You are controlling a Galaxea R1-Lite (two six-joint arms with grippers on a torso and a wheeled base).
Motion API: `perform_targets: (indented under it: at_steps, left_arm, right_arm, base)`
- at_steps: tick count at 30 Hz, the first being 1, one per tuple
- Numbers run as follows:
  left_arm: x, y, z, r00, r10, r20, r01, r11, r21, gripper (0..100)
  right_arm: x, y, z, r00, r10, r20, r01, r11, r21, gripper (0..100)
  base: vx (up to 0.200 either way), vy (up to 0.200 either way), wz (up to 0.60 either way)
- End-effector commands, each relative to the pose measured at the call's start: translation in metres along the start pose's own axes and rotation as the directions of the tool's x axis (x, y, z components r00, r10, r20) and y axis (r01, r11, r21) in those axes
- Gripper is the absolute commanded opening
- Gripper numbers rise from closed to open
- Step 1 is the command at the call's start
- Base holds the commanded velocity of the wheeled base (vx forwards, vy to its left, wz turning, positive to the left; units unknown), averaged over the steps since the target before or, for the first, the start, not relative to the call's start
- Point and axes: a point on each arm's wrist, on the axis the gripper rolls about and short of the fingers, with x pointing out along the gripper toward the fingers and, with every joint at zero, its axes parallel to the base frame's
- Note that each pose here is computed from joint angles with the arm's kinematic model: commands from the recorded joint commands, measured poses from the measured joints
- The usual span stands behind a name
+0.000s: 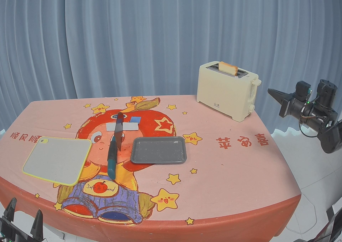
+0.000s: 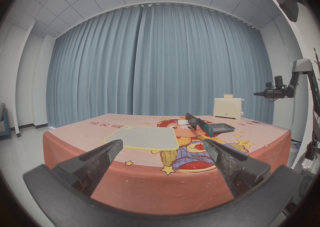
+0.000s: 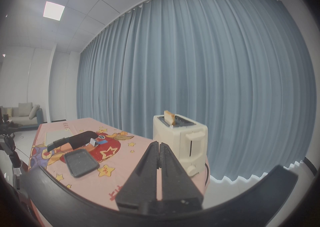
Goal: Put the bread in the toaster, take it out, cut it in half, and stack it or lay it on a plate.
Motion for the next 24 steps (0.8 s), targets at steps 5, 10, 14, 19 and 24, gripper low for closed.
perform_targets:
  at_steps: [5, 10, 14, 19, 24]
  left_arm:
    - [0.0, 0.0, -0.005, 1.0, 0.001, 0.0, -0.001, 1.0, -0.001, 100]
    - [0.0, 0.0, -0.005, 1.0, 0.001, 0.0, -0.001, 1.0, -0.001, 100]
    - [0.0, 0.0, -0.005, 1.0, 0.001, -0.002, -0.001, 1.0, -0.001, 100]
    - [0.0, 0.0, -0.005, 1.0, 0.001, 0.0, -0.001, 1.0, 0.001, 100]
    - [0.0, 0.0, -0.005, 1.0, 0.001, -0.002, -0.001, 1.0, -0.001, 100]
  right_arm:
    - [0.046, -0.018, -0.015, 1.0, 0.001, 0.005, -0.001, 1.0, 0.015, 0]
    - [0.046, -0.033, -0.021, 1.0, -0.026, -0.002, 0.026, 0.999, 0.02, 0]
    - [0.045, -0.037, -0.02, 0.999, -0.036, -0.004, 0.036, 0.999, 0.026, 0]
    - [0.051, -0.043, -0.03, 0.999, -0.045, -0.012, 0.045, 0.998, 0.034, 0]
    - [0.054, -0.046, -0.042, 0.998, -0.047, -0.043, 0.049, 0.998, 0.048, 0]
  base:
    - [0.0, 0.0, 0.0]
    - [0.0, 0.0, 0.0]
    - [0.0, 0.0, 0.0]
    - [0.0, 0.0, 0.0]
    - [0.0, 0.0, 0.0]
